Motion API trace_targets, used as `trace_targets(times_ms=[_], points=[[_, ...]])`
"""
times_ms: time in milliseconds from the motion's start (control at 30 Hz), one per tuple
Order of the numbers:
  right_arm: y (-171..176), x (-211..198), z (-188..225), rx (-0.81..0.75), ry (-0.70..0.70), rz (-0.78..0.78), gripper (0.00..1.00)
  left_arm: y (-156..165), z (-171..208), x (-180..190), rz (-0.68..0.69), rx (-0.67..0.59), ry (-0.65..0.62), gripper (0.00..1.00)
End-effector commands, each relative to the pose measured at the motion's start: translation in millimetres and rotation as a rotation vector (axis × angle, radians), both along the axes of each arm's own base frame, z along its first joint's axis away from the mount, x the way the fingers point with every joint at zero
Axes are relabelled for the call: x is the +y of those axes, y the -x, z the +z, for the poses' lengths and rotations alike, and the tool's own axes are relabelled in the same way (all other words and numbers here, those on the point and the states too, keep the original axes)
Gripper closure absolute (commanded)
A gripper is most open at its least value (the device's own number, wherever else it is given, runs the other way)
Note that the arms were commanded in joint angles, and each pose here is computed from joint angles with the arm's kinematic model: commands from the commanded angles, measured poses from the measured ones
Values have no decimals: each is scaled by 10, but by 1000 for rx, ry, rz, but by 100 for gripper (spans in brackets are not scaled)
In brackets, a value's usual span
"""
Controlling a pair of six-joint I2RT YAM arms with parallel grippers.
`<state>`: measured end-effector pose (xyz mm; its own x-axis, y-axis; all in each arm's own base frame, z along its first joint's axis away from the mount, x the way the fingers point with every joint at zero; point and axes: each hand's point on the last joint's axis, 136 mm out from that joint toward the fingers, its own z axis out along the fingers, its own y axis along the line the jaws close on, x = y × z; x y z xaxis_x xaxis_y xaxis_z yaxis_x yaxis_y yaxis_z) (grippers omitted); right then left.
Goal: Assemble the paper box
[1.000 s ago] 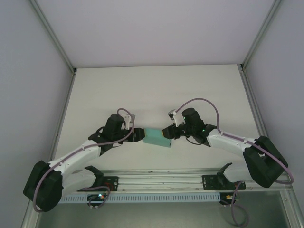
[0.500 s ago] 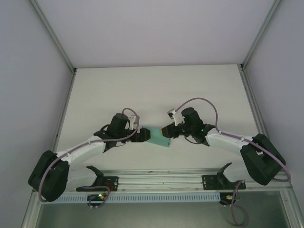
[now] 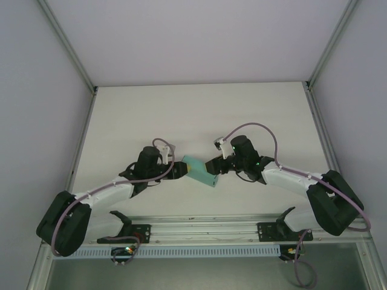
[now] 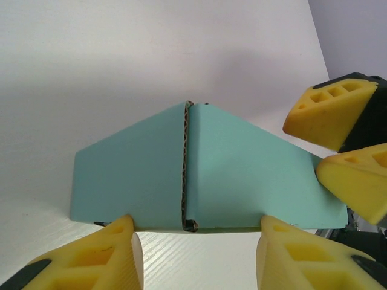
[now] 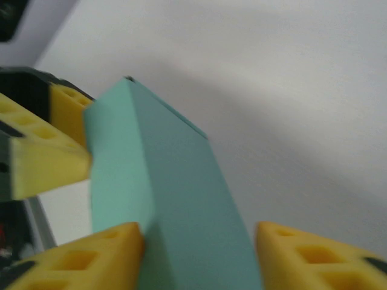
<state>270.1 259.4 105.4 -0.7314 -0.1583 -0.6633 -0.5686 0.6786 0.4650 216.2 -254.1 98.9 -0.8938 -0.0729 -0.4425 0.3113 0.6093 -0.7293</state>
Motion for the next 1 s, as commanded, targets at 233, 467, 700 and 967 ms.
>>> trace_targets(times_ms=[233,467,700,967], points=[[19,14,367,-55,150,141,28,141,87,168,32,12,-89,47],[233,154,290,-50,218,389,9,173,347,318,56,-62,-117,28],[207,247,3,-42,378,466,7,108,401,588,174,-79,-182,0],[196,264,-274,-16,440,471,8,-246,367,450,194,-44,-115,0]])
